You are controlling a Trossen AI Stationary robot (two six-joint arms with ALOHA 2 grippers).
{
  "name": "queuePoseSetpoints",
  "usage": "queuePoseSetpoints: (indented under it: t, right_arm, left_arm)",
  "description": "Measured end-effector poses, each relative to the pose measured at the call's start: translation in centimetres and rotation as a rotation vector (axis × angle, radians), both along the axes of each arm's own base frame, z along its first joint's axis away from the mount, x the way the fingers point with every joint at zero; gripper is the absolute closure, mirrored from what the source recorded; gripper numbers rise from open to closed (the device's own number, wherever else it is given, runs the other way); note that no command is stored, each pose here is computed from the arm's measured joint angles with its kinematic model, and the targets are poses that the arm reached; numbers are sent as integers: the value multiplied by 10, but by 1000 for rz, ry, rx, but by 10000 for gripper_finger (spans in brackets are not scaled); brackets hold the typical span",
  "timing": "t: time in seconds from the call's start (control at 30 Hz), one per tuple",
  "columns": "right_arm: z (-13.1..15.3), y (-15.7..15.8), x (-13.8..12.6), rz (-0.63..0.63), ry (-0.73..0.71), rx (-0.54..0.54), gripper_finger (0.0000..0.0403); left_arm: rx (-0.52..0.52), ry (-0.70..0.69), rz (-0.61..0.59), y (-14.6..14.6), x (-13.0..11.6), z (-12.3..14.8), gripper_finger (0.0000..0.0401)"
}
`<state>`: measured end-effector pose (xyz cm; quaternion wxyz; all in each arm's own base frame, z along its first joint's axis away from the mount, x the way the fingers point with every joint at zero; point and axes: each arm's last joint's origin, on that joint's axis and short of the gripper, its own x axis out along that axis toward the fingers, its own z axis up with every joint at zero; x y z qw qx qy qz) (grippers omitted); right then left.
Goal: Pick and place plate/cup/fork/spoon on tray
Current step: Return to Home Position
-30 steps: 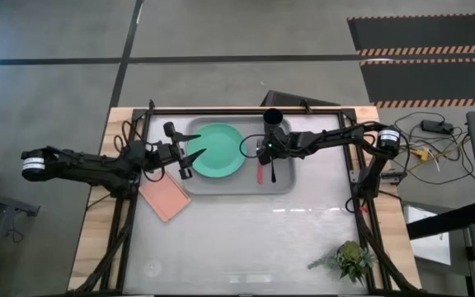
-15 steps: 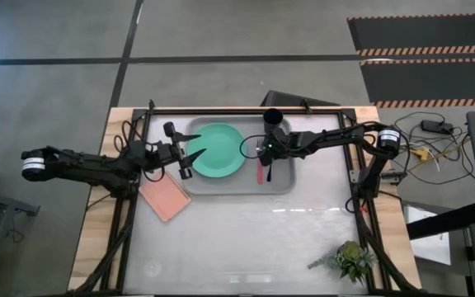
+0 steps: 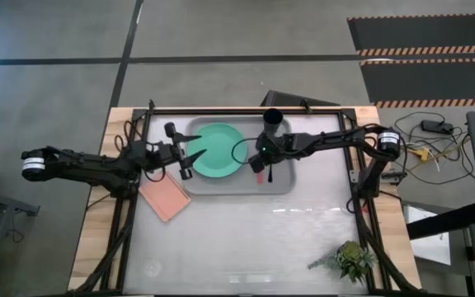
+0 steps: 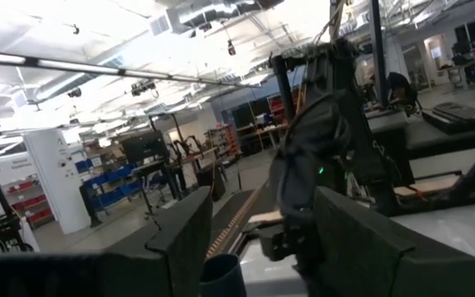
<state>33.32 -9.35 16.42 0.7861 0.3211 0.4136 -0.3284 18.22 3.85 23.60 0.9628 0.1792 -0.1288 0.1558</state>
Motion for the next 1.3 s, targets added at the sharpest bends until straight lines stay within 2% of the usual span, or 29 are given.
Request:
queuePoseSetpoints:
  t: [0.17, 0.3, 0.4, 0.5, 0.67, 0.77, 0.87, 0.97, 1.1, 1.2, 1.3]
  right_arm:
    - [2, 30, 6, 101, 14, -6, 394]
    - [11, 51, 10, 264, -13, -72, 394]
    - [26, 61, 11, 415, -58, -160, 394]
    - [48, 69, 8, 557, -119, -279, 394]
    - [82, 75, -13, 765, -191, -544, 394]
    - [102, 72, -32, 757, -118, -690, 394]
    - [113, 69, -53, 694, -74, -694, 394]
    - [119, 68, -72, 762, -137, -699, 394]
    - [121, 65, -95, 863, -311, -701, 394]
    - [114, 63, -111, 875, -422, -737, 394]
    - [103, 60, -125, 836, -462, -779, 394]
  left_arm:
    - [-2, 11, 0, 0, 0, -1, 205]
    - [-5, 25, -2, 0, 1, -2, 206]
    - [-23, 52, -20, 0, 2, -3, 220]
    - [-76, 59, -117, -2, 3, 4, 249]
    - [-165, 156, -400, -12, -4, 17, 331]
    - [-300, 254, -457, -16, -16, 20, 384]
    - [-359, 358, -447, -20, -35, 19, 393]
    - [-322, 352, -415, -23, -55, 27, 394]
    - [-275, 299, -330, -25, -77, 30, 399]
    - [-266, 263, -308, -26, -87, 27, 400]
    - [-267, 267, -308, -27, -91, 16, 401]
